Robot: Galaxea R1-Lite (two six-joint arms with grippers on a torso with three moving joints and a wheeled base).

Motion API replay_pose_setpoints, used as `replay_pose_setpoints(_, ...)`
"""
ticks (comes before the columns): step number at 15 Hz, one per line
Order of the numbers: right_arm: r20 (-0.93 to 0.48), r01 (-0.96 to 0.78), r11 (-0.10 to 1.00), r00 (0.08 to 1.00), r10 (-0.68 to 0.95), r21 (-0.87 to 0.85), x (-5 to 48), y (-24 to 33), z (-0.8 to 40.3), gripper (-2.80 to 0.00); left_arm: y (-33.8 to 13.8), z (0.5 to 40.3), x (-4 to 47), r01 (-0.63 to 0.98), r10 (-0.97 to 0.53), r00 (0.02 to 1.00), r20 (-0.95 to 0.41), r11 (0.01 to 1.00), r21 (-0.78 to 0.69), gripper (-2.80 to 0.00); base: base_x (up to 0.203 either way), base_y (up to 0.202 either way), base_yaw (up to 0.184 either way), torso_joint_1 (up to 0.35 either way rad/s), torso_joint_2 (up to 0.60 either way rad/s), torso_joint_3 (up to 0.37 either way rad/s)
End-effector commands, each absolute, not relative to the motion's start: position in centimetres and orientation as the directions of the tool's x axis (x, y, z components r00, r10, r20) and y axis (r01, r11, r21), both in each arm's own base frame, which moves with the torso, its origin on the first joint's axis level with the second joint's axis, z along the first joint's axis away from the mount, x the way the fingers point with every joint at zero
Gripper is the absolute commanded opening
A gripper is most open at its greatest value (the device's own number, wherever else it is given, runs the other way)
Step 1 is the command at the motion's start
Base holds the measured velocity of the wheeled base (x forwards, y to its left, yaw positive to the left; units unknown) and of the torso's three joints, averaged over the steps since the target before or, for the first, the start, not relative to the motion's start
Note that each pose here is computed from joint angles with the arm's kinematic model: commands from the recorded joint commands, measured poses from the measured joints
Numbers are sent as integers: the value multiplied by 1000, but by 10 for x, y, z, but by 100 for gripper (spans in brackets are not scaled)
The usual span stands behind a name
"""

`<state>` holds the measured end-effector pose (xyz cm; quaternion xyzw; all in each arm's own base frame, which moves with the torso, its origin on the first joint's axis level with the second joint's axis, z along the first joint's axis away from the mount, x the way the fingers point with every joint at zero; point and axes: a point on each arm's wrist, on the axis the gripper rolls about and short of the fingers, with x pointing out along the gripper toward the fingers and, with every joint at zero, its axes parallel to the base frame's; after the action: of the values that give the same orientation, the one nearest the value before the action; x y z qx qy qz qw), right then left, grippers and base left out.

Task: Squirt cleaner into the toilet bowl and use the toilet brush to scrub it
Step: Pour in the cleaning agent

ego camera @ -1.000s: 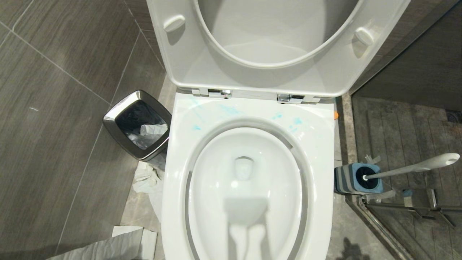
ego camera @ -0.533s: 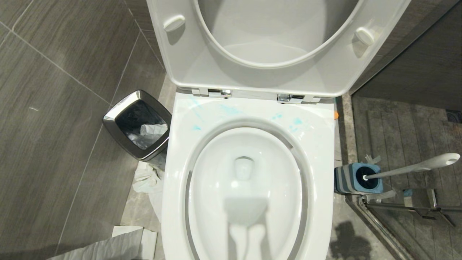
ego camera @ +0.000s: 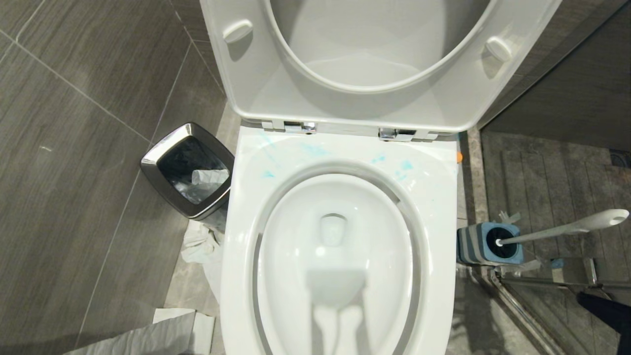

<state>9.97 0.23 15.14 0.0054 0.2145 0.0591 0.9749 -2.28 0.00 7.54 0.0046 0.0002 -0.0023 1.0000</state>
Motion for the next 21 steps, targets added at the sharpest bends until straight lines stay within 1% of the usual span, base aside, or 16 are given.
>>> replay_pose_setpoints(1, -496, -104, 993, 861, 115, 50, 135, 2, 121, -280, 0, 75, -23, 5, -5, 1000, -2, 1000, 9, -280, 0, 0, 0, 0, 0, 0)
replay_pose_setpoints(4, -501, -77, 995, 860, 99, 63, 167, -2, 98, -280, 0, 75, -23, 5, -5, 1000, -2, 1000, 9, -280, 0, 0, 0, 0, 0, 0)
replay_pose_setpoints(9, -416, -85, 994, 903, 105, 66, 202, -5, 80, -280, 0, 75, -23, 5, -5, 1000, -3, 1000, 9, -280, 0, 0, 0, 0, 0, 0)
replay_pose_setpoints(12, -408, -57, 997, 910, 77, 61, 207, -12, 69, -280, 0, 75, -23, 5, -5, 1000, -2, 1000, 9, -280, 0, 0, 0, 0, 0, 0)
replay_pose_setpoints(16, -442, -67, 996, 893, 86, 57, 194, -11, 54, -280, 0, 75, -23, 5, -5, 1000, -2, 1000, 9, -280, 0, 0, 0, 0, 0, 0)
replay_pose_setpoints(18, -419, -84, 996, 904, 82, 13, 195, -11, 55, -280, 0, 75, -23, 5, -5, 1000, -2, 1000, 9, -280, 0, 0, 0, 0, 0, 0)
replay_pose_setpoints(20, -406, -90, 996, 910, 86, 9, 200, -11, 53, -280, 0, 75, -23, 5, -5, 1000, -2, 1000, 9, -280, 0, 0, 0, 0, 0, 0)
replay_pose_setpoints(21, -392, -103, 995, 915, 96, 4, 203, -9, 53, 0, 0, 75, -23, 5, -5, 1000, -2, 1000, 9, -280, 0, 0, 0, 0, 0, 0)
